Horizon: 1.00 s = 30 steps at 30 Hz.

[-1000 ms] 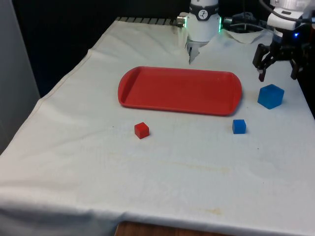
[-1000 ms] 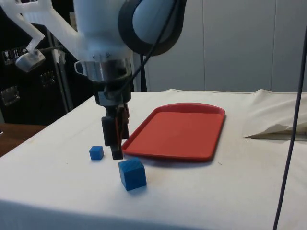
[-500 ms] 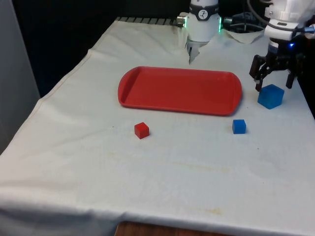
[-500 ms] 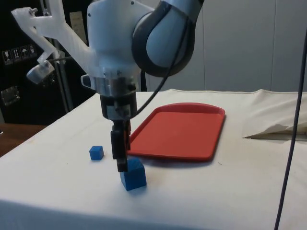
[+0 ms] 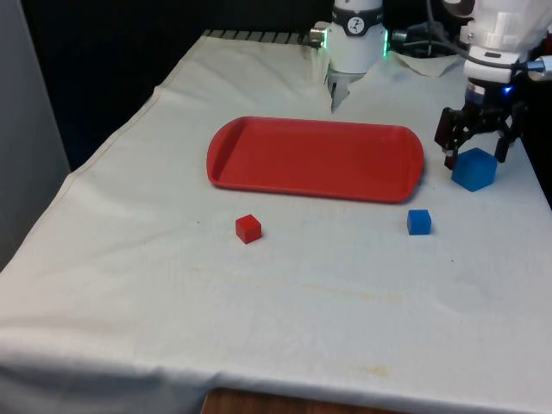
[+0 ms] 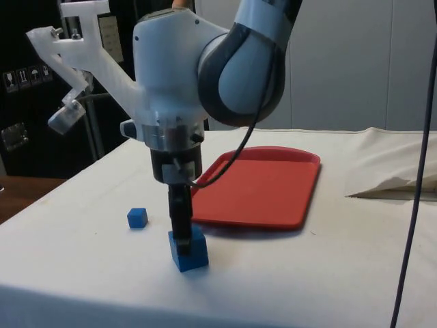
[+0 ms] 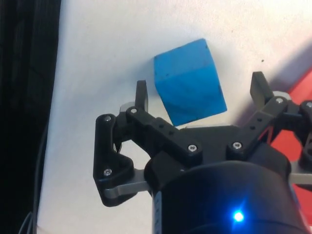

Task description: Pick up the largest block and place it onto the tray.

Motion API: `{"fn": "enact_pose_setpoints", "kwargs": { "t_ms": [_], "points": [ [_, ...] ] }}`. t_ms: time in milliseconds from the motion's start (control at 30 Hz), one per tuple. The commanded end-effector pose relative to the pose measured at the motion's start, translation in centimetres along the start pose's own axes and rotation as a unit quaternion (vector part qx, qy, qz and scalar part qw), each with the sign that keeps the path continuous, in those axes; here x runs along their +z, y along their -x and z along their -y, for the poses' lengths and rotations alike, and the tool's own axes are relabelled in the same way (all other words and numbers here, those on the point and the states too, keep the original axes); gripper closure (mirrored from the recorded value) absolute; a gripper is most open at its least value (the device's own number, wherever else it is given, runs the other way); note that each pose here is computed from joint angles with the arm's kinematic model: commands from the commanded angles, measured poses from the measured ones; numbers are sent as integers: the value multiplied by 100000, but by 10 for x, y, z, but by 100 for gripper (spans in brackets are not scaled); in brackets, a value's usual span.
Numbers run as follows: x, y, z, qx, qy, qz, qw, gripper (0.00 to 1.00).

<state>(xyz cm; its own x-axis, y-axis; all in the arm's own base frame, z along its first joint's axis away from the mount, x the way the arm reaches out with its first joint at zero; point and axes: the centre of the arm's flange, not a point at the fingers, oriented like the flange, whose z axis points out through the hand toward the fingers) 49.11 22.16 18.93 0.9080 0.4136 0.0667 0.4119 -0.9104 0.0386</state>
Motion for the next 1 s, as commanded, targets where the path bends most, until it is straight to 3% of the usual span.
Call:
{"fn": "enact_pose_setpoints", "kwargs": {
  "t_ms": [0, 400, 433, 467, 500, 533, 667, 700, 967],
  "points": [
    [-1, 3, 2, -499, -239, -534, 99997, 0],
    [9, 6, 4, -2225, 16, -649, 99973, 3],
    [9, 7, 3, -2074, 36, -249, 99978, 11],
    [10, 6, 4, -2228, 23, -599, 99973, 11],
    [10, 6, 4, -2281, 30, -600, 99972, 26],
    [10, 6, 4, -2332, 55, -600, 99971, 50],
    [11, 6, 4, -2434, 61, -602, 99969, 93],
    [11, 6, 4, -2387, 72, -551, 99970, 100],
    [10, 6, 4, -2437, 73, -553, 99969, 100]
  ]
}}
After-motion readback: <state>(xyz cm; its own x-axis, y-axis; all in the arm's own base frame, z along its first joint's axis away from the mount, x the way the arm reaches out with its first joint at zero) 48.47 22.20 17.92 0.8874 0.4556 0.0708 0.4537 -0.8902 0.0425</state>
